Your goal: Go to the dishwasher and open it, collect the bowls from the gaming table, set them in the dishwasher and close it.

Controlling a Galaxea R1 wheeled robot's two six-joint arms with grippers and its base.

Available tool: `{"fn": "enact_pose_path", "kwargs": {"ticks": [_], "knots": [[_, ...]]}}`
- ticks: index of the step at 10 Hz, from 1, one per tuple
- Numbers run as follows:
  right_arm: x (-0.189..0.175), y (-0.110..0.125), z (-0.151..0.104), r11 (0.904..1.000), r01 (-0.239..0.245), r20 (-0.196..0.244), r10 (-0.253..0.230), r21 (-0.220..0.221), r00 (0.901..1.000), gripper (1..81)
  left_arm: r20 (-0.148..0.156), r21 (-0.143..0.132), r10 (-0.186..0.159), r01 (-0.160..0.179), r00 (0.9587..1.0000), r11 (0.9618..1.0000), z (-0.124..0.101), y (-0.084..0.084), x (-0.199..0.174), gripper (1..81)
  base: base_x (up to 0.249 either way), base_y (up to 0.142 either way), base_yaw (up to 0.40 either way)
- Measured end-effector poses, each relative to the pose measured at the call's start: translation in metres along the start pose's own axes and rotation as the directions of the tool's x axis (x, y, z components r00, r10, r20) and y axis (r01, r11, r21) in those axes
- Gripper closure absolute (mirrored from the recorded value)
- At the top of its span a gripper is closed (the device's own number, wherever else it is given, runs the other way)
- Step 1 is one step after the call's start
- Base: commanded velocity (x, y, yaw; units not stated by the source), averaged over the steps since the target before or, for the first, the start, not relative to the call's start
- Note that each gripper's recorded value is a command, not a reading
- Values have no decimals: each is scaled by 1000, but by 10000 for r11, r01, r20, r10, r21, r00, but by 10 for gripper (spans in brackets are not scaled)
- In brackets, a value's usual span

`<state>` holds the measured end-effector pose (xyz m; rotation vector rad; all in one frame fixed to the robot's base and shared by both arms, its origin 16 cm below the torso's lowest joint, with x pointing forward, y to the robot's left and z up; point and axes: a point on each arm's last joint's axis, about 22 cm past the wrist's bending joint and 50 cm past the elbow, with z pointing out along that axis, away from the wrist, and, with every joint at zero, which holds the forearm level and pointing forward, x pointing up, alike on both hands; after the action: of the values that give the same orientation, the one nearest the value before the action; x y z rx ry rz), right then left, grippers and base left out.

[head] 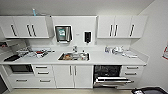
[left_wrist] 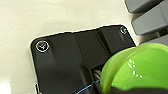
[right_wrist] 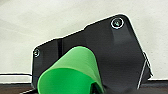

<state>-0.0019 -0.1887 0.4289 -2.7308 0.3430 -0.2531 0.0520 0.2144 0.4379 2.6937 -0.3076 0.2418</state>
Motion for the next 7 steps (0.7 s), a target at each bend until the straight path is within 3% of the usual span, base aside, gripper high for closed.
{"fn": "enact_pose_path", "kwargs": {"ticks": [7], "knots": [[4, -3, 1, 10000, 25, -48, -24, 42, 10000, 811, 2, 19, -2, 2, 10000, 10000, -1, -1, 0, 811, 170, -70, 0]]}}
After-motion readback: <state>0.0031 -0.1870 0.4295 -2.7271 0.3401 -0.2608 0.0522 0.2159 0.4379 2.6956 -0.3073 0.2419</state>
